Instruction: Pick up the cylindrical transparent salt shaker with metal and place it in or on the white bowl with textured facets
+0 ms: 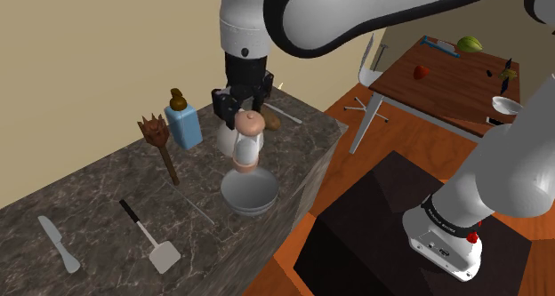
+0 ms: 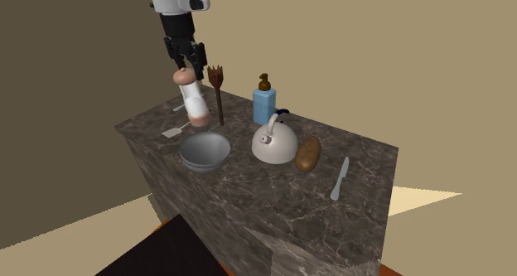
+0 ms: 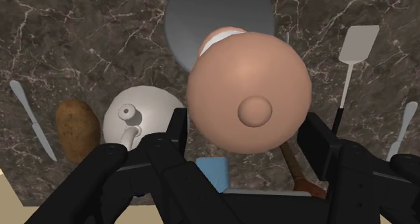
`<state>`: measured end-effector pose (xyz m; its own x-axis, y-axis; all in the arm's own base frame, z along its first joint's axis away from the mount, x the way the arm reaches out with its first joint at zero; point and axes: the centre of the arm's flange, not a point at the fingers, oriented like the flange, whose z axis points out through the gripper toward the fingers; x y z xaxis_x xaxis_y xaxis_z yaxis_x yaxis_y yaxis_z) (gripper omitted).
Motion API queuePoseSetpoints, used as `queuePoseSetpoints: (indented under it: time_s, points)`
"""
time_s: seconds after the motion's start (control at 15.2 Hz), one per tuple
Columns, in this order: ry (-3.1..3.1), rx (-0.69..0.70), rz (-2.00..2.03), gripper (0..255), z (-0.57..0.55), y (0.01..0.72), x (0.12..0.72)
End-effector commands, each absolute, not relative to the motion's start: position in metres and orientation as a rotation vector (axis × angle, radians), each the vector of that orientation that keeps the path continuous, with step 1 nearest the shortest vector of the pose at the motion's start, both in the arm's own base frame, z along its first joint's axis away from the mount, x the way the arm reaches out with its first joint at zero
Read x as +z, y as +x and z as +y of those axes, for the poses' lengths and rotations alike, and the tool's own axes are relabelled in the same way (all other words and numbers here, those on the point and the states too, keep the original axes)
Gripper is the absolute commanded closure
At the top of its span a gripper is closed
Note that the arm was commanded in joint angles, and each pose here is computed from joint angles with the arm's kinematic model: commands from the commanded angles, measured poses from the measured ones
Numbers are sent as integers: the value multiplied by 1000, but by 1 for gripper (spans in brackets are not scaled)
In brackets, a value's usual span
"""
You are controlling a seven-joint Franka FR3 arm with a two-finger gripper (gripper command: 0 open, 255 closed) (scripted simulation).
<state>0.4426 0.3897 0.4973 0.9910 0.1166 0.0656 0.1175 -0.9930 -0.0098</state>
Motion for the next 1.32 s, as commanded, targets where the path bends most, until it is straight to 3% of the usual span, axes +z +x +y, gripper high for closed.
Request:
queuePoseSetpoints:
  time_s: [0.0, 1.25]
  points:
    - [-3121, -102, -183, 255, 390, 442, 486]
    - [-3121, -102, -183, 255, 390, 442, 398]
